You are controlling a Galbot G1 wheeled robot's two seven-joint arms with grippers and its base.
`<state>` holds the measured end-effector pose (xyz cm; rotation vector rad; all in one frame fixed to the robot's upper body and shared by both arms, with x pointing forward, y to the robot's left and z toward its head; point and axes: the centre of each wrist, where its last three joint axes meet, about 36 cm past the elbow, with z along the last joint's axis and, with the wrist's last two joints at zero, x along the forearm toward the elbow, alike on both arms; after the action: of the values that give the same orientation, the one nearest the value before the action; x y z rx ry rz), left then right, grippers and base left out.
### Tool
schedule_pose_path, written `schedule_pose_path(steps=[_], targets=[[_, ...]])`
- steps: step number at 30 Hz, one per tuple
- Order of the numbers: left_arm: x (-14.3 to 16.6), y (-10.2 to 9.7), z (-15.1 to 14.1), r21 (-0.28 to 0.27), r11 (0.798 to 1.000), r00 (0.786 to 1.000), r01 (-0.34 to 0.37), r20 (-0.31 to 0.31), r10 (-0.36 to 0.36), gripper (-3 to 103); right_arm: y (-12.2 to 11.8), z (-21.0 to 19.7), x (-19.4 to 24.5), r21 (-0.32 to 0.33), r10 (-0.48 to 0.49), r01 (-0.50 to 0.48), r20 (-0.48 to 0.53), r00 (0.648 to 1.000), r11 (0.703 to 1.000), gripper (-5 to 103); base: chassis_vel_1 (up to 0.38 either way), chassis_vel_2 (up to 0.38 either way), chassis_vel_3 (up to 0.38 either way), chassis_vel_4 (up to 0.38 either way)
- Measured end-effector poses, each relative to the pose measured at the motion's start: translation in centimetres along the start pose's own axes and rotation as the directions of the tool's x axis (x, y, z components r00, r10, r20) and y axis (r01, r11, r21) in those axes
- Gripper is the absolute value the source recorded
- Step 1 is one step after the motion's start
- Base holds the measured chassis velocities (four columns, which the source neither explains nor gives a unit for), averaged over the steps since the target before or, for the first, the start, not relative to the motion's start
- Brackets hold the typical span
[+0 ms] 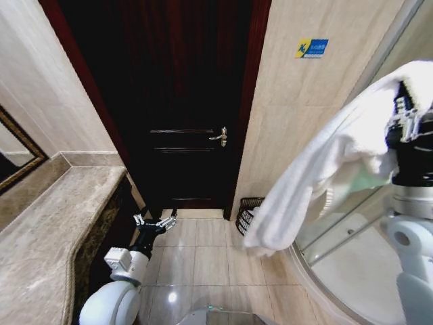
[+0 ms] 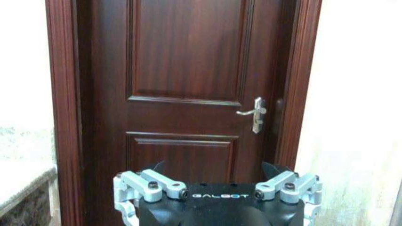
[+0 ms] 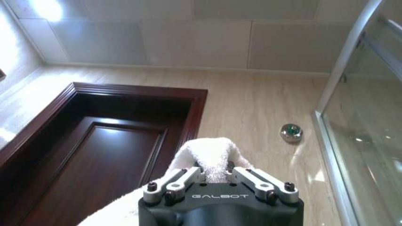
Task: Discard the used towel into the hamper.
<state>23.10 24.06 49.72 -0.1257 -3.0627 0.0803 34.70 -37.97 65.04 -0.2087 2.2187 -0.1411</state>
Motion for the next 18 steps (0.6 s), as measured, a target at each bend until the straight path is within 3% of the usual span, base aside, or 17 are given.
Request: schedule_pose_path(steps=[8,18], targets=[[0.0,0.0,0.0,0.000,1.000,1.000,0.000,0.000,0.000,100,-1.0,1.4,-1.2,0.000,0.032,-0.032,-0.002,0.999,0.999,10,0.000,0.000,0.000,0.000],[0.0,0.0,0.0,0.000,1.000,1.000,0.000,0.000,0.000,100,-0.5,1.8,-1.1,0.004,0.043,-0.043,-0.008,0.999,0.999,10,0.000,0.000,0.000,0.000]])
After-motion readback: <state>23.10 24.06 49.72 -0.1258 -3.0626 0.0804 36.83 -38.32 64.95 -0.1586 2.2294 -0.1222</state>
